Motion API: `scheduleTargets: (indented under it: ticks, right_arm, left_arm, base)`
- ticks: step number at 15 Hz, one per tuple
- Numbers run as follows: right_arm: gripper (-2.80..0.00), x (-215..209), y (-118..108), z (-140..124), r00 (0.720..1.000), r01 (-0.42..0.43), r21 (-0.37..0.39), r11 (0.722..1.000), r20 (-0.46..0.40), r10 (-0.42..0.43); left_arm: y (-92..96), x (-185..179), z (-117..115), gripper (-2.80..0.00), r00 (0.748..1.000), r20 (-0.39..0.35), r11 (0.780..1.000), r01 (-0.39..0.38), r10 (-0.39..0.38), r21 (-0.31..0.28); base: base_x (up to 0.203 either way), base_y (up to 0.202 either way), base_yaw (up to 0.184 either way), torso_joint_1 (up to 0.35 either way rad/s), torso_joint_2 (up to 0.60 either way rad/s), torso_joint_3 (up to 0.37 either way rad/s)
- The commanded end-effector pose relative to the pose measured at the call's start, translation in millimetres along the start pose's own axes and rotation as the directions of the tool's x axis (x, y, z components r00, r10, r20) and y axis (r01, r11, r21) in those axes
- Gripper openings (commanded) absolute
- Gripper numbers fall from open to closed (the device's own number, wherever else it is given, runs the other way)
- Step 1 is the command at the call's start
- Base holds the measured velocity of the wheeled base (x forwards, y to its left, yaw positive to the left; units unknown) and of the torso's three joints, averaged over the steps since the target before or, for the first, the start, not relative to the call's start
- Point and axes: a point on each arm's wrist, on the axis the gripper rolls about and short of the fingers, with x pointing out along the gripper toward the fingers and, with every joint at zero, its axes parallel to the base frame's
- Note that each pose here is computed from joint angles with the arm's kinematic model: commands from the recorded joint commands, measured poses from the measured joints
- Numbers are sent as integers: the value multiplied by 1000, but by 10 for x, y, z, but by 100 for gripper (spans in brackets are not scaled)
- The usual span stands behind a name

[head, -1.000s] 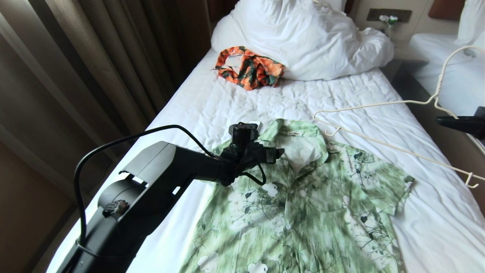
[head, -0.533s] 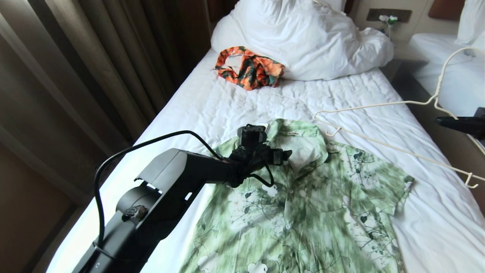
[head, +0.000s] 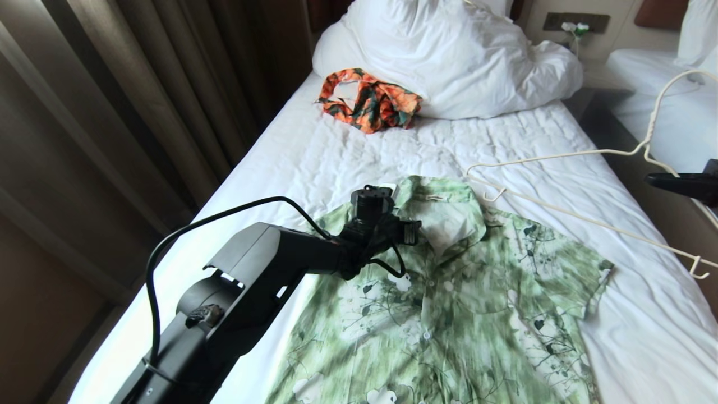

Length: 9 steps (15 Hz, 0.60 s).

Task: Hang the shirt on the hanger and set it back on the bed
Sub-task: Hook one side of the shirt onto the hanger

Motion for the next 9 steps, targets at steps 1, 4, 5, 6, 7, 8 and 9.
scheduleTargets:
  ticks: [1,4,5,6,7,8,9]
  right_arm:
    - [-280,-1,2,-3,1000,-8,-3,1000,2,8]
    - [-280,-6,-2,-8,1000,-6,-1,1000,2,6]
    - [-280,-5,-10,-19,1000,-7,2,1000,2,6]
    - [-280,-5,-15,-28,1000,-7,4,1000,2,7]
    - [-280,-9,-19,-39,1000,-5,9,1000,1,5]
    - [-280,-12,-38,-65,1000,-4,22,1000,1,4]
    - [-280,-17,-54,-87,1000,-2,38,999,1,2]
  left_arm:
    - [11,-13,41,-280,1000,15,1000,2,-2,-3]
    - [34,-29,106,-280,999,50,1000,1,-1,-2]
    - [33,-46,147,-280,998,60,1000,-4,4,-3]
    - [26,-79,216,-280,997,72,1000,-10,10,-4]
    - [14,-127,293,-280,996,80,1000,-26,27,-7]
    - [-18,-229,435,-280,995,88,998,-54,55,-10]
    - [-53,-335,545,-280,993,86,997,-77,78,-13]
  base:
    - [0,0,0,0,0,0]
    - [0,0,0,0,0,0]
    - [0,0,0,0,0,0]
    - [0,0,0,0,0,0]
    - [0,0,0,0,0,0]
    - [0,0,0,0,0,0]
    - [0,0,0,0,0,0]
